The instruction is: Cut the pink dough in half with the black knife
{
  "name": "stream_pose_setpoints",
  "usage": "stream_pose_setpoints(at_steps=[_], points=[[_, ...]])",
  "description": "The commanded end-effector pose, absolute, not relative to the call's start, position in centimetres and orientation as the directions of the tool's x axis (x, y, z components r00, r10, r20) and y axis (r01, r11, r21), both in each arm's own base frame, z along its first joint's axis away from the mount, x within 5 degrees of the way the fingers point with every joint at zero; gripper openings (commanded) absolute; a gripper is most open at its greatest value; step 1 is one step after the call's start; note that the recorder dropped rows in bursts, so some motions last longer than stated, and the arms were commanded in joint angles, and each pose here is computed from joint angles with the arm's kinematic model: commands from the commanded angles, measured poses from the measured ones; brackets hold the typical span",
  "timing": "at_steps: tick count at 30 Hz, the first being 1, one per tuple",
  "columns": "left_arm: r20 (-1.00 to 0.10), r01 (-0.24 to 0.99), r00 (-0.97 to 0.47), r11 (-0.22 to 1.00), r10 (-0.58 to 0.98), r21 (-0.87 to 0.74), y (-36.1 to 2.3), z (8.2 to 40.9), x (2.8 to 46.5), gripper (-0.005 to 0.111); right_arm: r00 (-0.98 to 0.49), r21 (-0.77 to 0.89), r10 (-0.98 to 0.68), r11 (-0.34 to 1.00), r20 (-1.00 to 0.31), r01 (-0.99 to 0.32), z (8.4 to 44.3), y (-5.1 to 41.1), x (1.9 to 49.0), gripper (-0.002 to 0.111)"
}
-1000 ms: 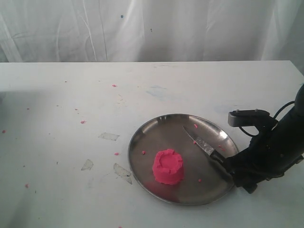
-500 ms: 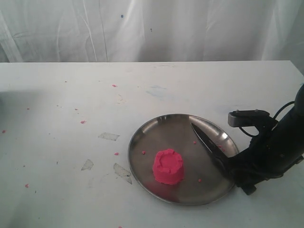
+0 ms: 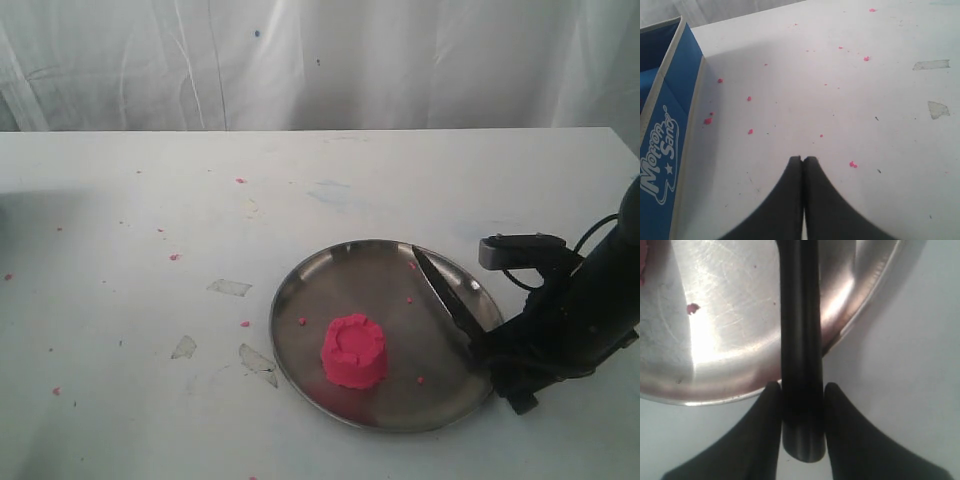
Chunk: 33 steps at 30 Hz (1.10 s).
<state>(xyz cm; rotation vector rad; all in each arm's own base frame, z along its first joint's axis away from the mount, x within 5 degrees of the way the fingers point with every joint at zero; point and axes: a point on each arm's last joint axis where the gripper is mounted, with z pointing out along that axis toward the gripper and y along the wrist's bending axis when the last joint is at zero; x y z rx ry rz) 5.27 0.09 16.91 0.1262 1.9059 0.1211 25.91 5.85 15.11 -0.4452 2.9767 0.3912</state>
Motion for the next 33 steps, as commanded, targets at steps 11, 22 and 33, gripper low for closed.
stream_pose_setpoints(at_steps=[11,22,33], points=[[-0.936,0.026,-0.324,0.990,0.139,0.138,0.1,16.9,5.3,0.000,-0.934,0.208,-0.306,0.917,-0.183,-0.341,16.5,5.6,25.6,0.000],[-0.936,0.026,-0.324,0.990,0.139,0.138,0.1,16.9,5.3,0.000,-0.948,0.237,-0.289,0.920,-0.133,-0.314,15.3,5.7,25.6,0.025],[-0.936,0.026,-0.324,0.990,0.139,0.138,0.1,16.9,5.3,0.000,-0.951,0.250,-0.258,0.922,-0.172,-0.296,17.9,5.9,26.1,0.031]])
